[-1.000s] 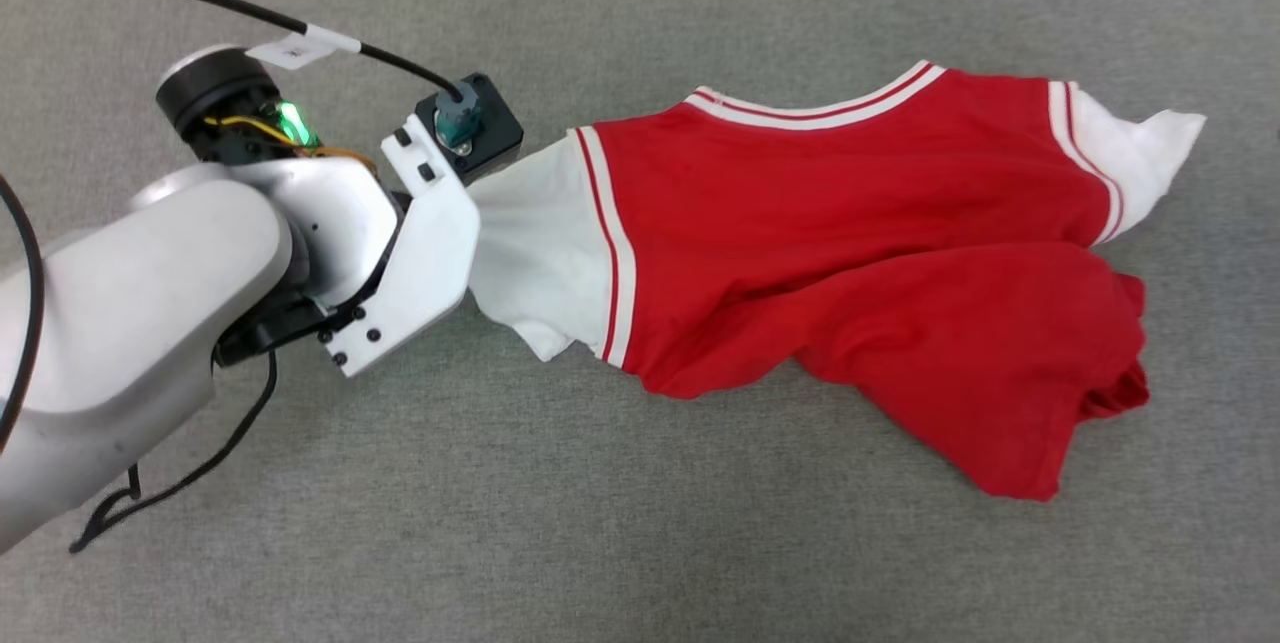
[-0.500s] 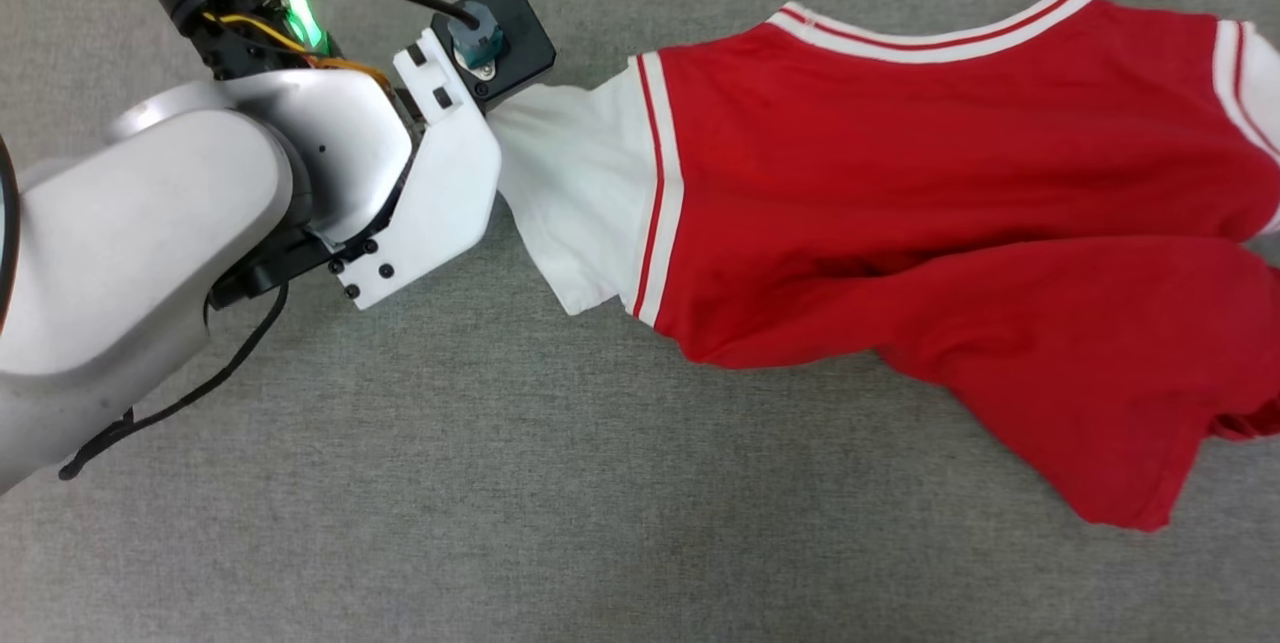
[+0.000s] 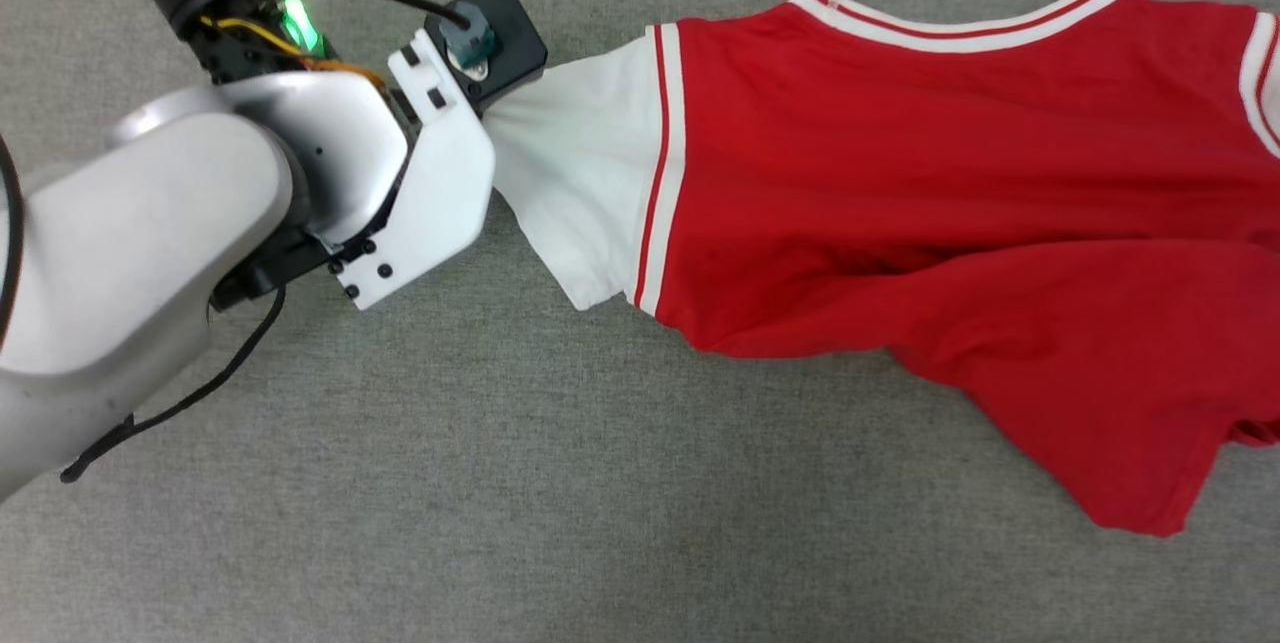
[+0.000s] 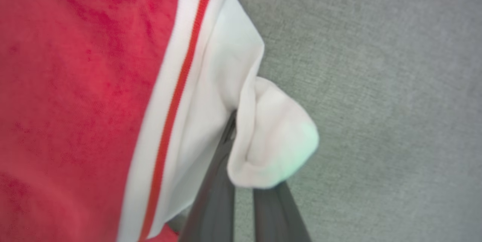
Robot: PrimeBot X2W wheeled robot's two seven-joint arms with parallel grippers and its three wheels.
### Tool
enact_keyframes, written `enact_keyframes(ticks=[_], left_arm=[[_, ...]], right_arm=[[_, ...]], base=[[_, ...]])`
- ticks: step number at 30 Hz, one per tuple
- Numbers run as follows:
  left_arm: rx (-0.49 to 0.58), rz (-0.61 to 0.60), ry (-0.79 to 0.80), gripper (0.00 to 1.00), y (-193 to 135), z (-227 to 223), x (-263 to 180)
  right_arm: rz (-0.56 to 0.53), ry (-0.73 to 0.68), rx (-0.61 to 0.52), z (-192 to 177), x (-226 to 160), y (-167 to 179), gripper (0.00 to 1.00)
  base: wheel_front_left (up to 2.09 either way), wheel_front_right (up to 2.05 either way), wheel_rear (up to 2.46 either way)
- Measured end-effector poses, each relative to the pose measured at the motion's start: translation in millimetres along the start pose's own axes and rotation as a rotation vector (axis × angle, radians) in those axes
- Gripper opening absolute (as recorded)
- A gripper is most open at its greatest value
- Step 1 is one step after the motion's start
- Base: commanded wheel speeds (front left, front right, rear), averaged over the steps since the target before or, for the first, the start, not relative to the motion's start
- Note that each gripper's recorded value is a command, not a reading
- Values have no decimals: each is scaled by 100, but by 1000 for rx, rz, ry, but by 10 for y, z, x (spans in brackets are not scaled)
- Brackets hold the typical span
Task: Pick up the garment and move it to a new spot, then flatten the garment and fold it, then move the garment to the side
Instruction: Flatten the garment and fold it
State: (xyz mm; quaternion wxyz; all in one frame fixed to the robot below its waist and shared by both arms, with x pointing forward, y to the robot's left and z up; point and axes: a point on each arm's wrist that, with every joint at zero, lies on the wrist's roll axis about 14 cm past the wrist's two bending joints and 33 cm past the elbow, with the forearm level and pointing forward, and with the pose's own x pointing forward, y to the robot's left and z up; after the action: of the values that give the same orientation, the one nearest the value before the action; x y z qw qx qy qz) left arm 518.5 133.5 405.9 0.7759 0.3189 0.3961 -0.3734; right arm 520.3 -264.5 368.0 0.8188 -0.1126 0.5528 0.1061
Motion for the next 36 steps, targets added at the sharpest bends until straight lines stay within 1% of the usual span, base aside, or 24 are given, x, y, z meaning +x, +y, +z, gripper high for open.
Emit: enact_keyframes(ticks=[2, 6, 10, 13, 17, 21, 25, 30, 32, 36], left_arm=[[4, 4, -32, 0, -31, 57, -46], [-6, 21, -80, 0, -82, 136, -196], [-4, 71, -157, 0, -43, 302, -473], [15, 125, -258, 0, 11, 506, -745], [53, 237, -396, 0, 182, 778, -1189], [82, 343, -477, 0, 340, 942, -1601], [104, 469, -568, 0, 588, 1158, -2070], [113, 601, -666, 0, 937, 1405, -2435], [132, 657, -698, 0, 1085, 1510, -2544], [153, 746, -732, 0, 1370, 1665, -2677]], right_arm=[[-6, -57, 1, 79, -83, 5, 0], [-34, -189, -60, 277, -386, 45, 0], [-79, -336, -111, 476, -846, -5, 0], [-115, -458, -135, 632, -1229, -47, 0], [-162, -614, -164, 818, -1761, -88, 0], [-220, -777, -204, 1041, -2335, -102, 0], [-286, -928, -252, 1304, -2871, -84, 0], [-324, -1052, -277, 1684, -3231, -14, 0], [-345, -1098, -285, 1863, -3352, 4, 0], [-384, -1147, -295, 2175, -3439, 2, 0]], base=[[0, 0, 0], [0, 0, 0], [0, 0, 0], [0, 0, 0], [0, 0, 0], [0, 0, 0], [0, 0, 0], [0, 0, 0], [0, 0, 0], [0, 0, 0]])
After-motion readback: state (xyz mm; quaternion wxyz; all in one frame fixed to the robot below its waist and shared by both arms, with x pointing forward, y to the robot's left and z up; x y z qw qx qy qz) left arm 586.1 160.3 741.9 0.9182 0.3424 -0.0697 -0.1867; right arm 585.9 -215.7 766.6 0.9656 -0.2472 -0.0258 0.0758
